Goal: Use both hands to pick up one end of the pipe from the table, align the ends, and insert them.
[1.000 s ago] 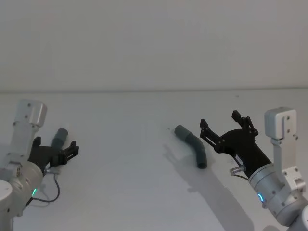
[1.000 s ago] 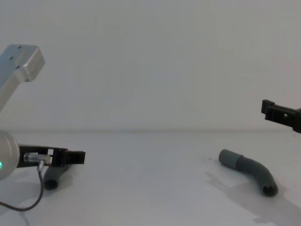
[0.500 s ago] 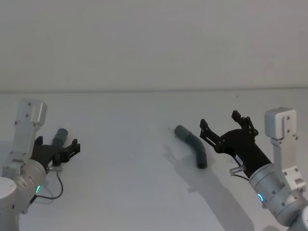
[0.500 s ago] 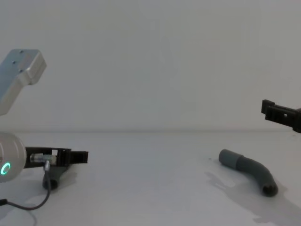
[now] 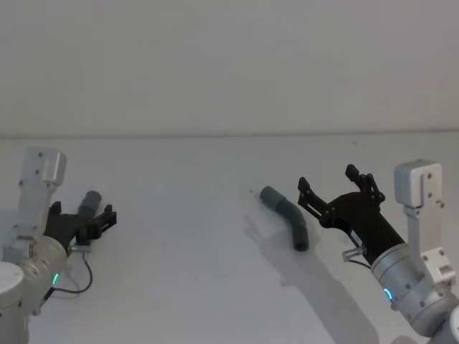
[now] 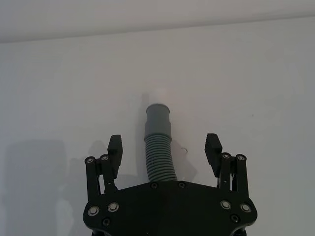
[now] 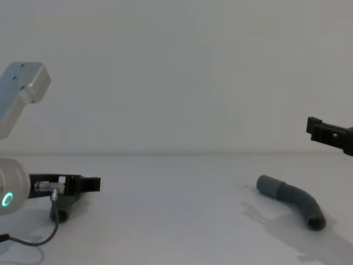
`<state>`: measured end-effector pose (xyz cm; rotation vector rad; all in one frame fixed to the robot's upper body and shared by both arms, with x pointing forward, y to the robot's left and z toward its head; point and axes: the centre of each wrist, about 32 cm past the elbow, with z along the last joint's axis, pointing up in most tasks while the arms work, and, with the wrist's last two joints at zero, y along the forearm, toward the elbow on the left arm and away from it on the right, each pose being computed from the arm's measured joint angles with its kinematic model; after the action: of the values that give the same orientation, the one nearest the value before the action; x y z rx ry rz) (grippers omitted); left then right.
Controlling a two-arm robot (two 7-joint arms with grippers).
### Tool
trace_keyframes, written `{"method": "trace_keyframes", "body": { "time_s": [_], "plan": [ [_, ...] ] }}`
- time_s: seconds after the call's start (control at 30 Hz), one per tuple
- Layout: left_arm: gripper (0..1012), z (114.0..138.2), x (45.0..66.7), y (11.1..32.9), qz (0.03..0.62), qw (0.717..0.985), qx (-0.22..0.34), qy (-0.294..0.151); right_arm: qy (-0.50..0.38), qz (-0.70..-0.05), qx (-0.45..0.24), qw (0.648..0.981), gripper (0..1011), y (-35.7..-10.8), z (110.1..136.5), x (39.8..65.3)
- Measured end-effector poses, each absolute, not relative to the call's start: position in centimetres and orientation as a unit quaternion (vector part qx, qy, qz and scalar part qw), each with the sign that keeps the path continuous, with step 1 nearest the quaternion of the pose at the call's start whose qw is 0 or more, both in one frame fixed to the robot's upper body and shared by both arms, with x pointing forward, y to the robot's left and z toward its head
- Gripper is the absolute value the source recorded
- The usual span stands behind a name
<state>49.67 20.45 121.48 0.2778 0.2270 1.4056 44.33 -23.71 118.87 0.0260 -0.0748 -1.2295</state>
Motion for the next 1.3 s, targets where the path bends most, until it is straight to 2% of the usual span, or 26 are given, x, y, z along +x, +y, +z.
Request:
{"method": "trace_keyframes", "body": {
  "time_s": [1.3],
  "plan": [
    [1002, 121.3, 51.7, 20.2, 0.639, 0.743, 0.138, 0.14, -0.035, -0.577, 0.012, 0.816, 1002, -23.7, 118.9, 44.3]
  ]
}}
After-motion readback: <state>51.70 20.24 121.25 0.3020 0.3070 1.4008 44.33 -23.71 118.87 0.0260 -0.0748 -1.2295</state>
